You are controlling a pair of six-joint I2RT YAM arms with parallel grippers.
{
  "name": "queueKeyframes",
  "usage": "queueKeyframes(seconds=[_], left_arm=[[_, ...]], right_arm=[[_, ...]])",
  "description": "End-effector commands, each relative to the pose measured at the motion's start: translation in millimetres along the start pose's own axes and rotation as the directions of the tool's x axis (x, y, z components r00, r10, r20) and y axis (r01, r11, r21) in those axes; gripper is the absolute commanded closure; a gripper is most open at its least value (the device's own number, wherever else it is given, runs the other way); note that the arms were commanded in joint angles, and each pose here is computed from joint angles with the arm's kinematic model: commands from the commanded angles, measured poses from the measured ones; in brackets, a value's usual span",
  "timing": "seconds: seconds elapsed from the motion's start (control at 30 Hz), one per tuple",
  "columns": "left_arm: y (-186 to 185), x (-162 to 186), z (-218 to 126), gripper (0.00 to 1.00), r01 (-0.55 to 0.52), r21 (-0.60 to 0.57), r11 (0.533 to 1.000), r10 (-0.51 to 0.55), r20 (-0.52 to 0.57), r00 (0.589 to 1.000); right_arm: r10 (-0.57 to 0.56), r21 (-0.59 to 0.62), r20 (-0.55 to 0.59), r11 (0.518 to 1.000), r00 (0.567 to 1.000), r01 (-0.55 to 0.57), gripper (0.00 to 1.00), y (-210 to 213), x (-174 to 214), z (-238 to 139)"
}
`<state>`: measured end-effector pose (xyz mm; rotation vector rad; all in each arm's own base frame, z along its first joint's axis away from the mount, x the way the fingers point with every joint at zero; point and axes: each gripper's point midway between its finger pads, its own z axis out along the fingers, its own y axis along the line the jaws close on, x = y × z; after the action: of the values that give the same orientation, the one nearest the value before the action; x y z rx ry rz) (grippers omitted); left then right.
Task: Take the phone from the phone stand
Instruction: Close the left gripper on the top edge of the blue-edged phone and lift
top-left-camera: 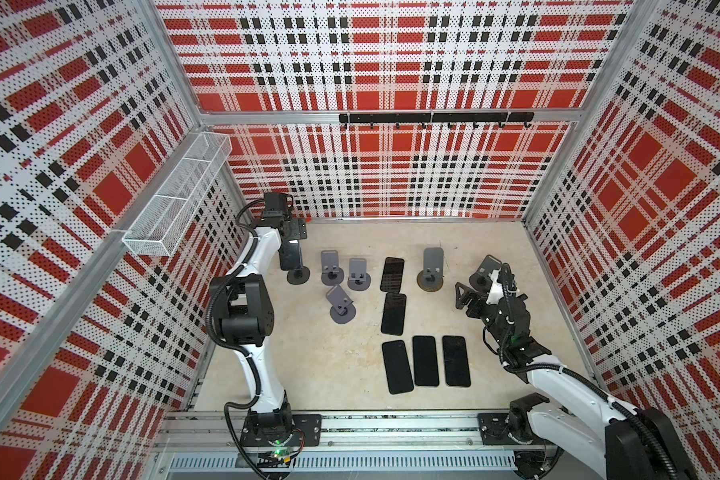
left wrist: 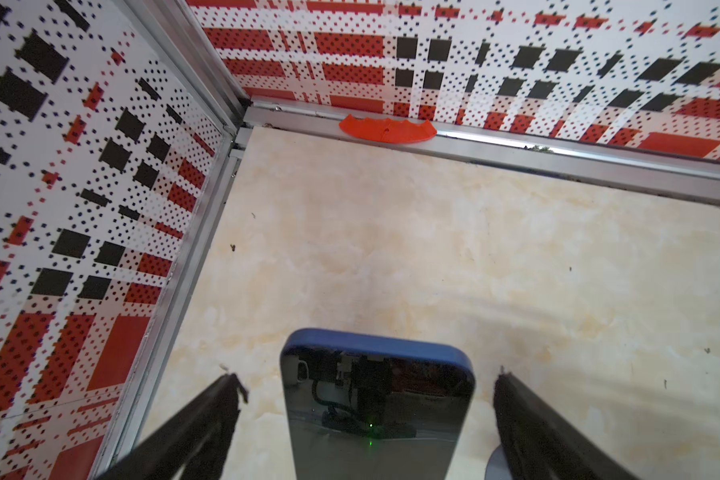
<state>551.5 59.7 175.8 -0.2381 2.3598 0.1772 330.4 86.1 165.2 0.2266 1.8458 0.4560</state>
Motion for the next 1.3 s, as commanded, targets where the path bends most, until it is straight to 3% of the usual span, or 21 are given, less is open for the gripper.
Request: queueKeyframes(seconds=[0.0, 0.47, 0.93, 1.27], left_arm=[[6, 1, 7, 0.02, -0.012, 0.005, 1.0, 0.012, -0.014, 1.0], [-11, 5, 23, 0.03, -0.01, 0.104, 0.995, 0.014, -0.034, 0.999], [-6, 5, 24, 0.27, 0.001, 0.063, 0.998, 0.001, -0.033, 0.999], [-6, -3, 10, 0.29, -0.012, 0.064, 0.998, 0.012, -0.005, 1.0]], right_arm=[[-0.009, -0.003, 0.025, 1.0, 1.0, 0.009, 0.0, 1, -4, -2], [-0.011, -0.006, 0.028, 1.0, 1.0, 0.011, 0.0, 2, -5, -3], [-0.009, -0.009, 0.024, 1.0, 1.0, 0.009, 0.0, 2, -4, -2], [-0.008, -0.012, 0.025, 1.0, 1.0, 0.009, 0.0, 3, -5, -2]])
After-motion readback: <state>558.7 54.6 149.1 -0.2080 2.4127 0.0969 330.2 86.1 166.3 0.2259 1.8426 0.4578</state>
